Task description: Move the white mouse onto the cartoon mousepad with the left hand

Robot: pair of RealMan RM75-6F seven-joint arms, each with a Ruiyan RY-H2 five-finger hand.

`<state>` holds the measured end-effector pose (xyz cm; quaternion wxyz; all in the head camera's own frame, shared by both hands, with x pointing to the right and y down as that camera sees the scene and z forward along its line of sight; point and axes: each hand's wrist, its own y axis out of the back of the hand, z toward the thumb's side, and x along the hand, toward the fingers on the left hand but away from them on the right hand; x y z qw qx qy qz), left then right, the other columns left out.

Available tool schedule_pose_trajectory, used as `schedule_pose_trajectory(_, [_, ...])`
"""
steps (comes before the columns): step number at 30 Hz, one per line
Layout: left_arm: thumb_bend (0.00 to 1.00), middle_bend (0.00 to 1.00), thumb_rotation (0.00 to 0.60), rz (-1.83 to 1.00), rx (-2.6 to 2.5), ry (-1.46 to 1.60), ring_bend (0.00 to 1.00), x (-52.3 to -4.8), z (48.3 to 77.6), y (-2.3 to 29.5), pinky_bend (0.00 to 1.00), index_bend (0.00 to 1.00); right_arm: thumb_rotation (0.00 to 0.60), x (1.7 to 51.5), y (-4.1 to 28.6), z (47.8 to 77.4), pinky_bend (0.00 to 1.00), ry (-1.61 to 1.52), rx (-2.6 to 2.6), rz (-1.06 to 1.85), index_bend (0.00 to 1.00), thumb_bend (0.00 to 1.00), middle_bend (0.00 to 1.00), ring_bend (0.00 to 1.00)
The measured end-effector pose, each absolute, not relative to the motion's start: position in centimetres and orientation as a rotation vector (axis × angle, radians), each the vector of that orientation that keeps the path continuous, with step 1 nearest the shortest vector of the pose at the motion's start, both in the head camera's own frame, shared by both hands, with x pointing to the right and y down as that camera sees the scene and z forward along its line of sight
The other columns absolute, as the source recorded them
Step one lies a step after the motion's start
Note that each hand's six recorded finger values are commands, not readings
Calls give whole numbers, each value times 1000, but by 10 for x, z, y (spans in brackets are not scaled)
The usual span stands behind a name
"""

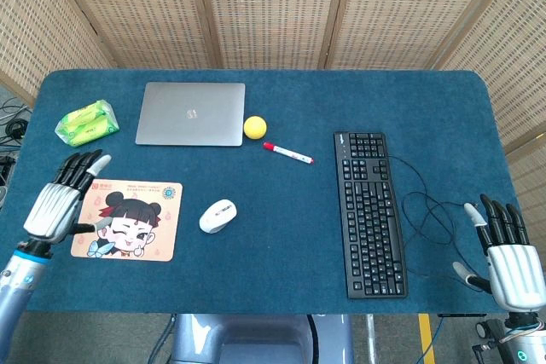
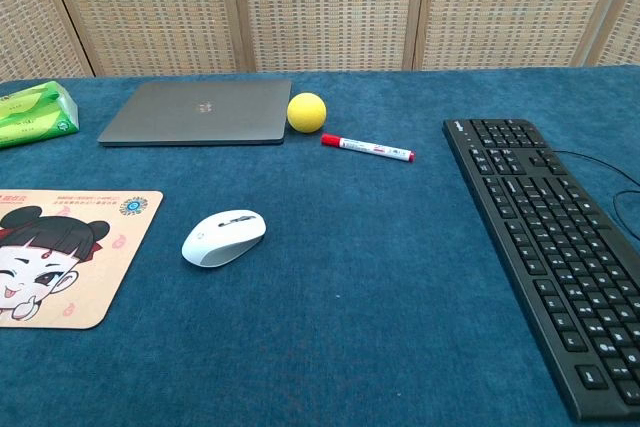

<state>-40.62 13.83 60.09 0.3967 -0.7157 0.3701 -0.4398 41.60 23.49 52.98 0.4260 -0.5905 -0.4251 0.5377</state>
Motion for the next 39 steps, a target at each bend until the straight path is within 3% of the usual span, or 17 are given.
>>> schedule_pose_trajectory(16, [0, 0, 600, -1092, -1930, 702, 0, -320, 704, 85, 0, 0, 600, 441, 222, 554, 0, -1079, -1455, 1472, 92, 2, 0, 0])
schedule_pose_trajectory(39, [0, 0, 600, -1103, -1940, 516, 0, -249, 743, 87, 0, 0, 600, 456, 219, 553, 0, -1125, -1436, 1507, 92, 2, 0, 0])
